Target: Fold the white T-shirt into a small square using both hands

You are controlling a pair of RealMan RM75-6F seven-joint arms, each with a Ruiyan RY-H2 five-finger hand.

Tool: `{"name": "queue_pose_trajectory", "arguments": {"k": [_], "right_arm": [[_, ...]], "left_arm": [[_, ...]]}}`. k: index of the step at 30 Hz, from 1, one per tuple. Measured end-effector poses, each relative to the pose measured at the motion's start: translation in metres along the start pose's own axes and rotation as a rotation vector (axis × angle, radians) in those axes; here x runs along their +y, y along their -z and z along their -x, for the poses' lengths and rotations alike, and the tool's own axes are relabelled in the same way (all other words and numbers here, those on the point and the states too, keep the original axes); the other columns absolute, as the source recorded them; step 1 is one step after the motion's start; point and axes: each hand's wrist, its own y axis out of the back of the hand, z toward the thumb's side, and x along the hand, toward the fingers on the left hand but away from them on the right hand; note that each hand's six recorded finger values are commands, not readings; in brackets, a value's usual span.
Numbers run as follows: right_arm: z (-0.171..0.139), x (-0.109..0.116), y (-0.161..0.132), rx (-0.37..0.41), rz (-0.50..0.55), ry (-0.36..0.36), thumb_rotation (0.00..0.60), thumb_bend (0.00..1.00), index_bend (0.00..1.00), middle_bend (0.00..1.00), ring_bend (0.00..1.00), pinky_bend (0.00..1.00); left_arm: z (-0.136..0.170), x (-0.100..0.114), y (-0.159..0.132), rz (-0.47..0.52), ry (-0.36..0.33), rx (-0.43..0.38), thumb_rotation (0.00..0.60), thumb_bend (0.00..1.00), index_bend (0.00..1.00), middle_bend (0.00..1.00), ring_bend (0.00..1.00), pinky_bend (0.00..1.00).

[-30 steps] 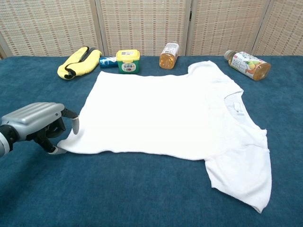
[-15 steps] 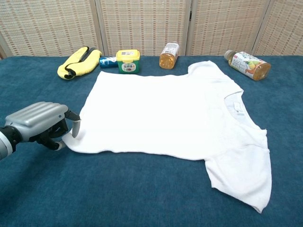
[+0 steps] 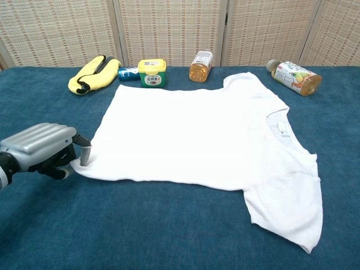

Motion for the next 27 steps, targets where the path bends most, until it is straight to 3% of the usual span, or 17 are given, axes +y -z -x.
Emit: {"name": "queue_pose_trajectory", "arguments": {"k": [4, 7, 11, 15, 21, 27], "right_arm": [[0.004, -0.009, -0.015, 0.065, -0.014, -0.029, 0.6, 0.34, 0.22, 0.36, 0.29, 0.3], [0.008, -0.014, -0.024, 0.108, -0.047, -0.038, 0.6, 0.34, 0.23, 0.42, 0.37, 0.38], [0.014, -0.021, -0.034, 0.157, -0.132, -0.036, 0.6, 0.34, 0.31, 0.62, 0.65, 0.77], [0.023, -0.035, -0.05, 0.222, -0.209, -0.057, 0.6, 0.32, 0.33, 0.78, 0.81, 0.97], [0.034, -0.062, -0.07, 0.283, -0.214, -0.129, 0.6, 0.17, 0.41, 0.89, 0.92, 1.0], [0.043, -0.086, -0.077, 0.288, -0.214, -0.188, 0.6, 0.2, 0.44, 0.91, 0.95, 1.0]], "left_arm": [[0.004, -0.001, 0.001, 0.013, 0.008, 0.003, 0.6, 0.55, 0.63, 0.96, 0.89, 0.99], [0.005, -0.001, 0.0, 0.03, 0.011, 0.003, 0.6, 0.55, 0.63, 0.96, 0.89, 0.99], [0.008, -0.003, -0.002, 0.039, 0.016, -0.003, 0.6, 0.55, 0.63, 0.96, 0.89, 0.99], [0.009, -0.004, -0.003, 0.044, 0.019, -0.003, 0.6, 0.55, 0.63, 0.96, 0.89, 0.99], [0.009, -0.004, -0.005, 0.046, 0.018, -0.003, 0.6, 0.55, 0.63, 0.96, 0.89, 0.99], [0.009, -0.004, -0.003, 0.048, 0.02, 0.002, 0.6, 0.55, 0.63, 0.96, 0.89, 0.99]]}}
